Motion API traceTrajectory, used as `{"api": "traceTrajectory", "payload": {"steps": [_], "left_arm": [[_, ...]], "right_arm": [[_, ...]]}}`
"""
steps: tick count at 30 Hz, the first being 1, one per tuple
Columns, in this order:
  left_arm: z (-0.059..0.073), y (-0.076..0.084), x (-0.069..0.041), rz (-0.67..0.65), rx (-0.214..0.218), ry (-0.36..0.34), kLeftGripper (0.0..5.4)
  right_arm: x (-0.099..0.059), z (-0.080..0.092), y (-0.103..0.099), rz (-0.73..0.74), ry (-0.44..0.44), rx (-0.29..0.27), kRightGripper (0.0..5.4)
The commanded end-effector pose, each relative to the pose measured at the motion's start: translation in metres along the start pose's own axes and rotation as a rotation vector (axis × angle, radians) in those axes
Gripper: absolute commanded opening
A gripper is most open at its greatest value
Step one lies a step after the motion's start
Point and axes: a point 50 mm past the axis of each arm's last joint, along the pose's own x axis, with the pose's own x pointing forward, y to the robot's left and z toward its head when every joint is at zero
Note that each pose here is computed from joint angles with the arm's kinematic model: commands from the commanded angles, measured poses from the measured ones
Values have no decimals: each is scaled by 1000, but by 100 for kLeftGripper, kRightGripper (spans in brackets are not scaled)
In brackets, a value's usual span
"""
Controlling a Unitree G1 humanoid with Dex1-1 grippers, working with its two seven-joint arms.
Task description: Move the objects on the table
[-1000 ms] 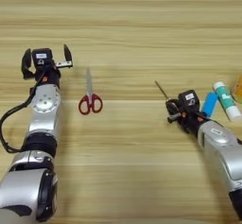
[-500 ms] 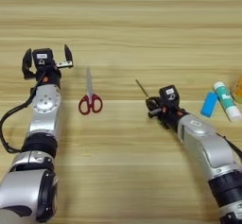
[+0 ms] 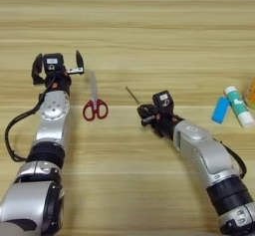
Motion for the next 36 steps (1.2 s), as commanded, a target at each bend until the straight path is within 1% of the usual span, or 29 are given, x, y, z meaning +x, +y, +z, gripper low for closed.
{"api": "traceTrajectory", "payload": {"steps": [1, 4, 8, 10, 11, 12, 14, 21, 25, 28, 30, 32, 35, 36], "left_arm": [[-2, 0, -1, -11, 17, 13, 540], [-2, 1, -1, -9, 17, 14, 540], [-2, 1, -1, -8, 16, 13, 540], [-2, 1, -1, -9, 16, 14, 540], [-2, 1, -1, -9, 16, 14, 540], [-2, 1, -1, -8, 16, 14, 540], [-2, 1, -1, -8, 16, 14, 540], [-2, -1, -2, -10, 17, 13, 540], [-2, -2, -3, -11, 17, 12, 540], [-2, -3, -3, -12, 18, 11, 540], [-2, -4, -3, -13, 17, 10, 540], [-2, -5, -4, -14, 17, 10, 540], [-2, -6, -4, -14, 16, 9, 540], [-2, -6, -4, -14, 16, 9, 540]], "right_arm": [[6, -9, 7, 22, 51, 35, 88], [11, -6, 11, 47, 31, 29, 88], [11, -6, 7, 25, 22, 24, 88], [11, -5, 4, 12, 13, 9, 125], [11, -5, 4, 12, 5, -3, 129], [11, -3, 4, 10, -4, -21, 148], [9, 0, 2, -2, -36, -84, 169], [-3, 18, 0, -31, -148, -190, 237], [-14, 29, -1, -49, -211, -230, 277], [-26, 38, -2, -65, -257, -248, 309], [-35, 42, -5, -85, -278, -251, 332], [-45, 44, -12, -121, -294, -260, 362], [-66, 44, -28, -204, -301, -242, 390], [-73, 44, -34, -233, -301, -247, 401]]}}
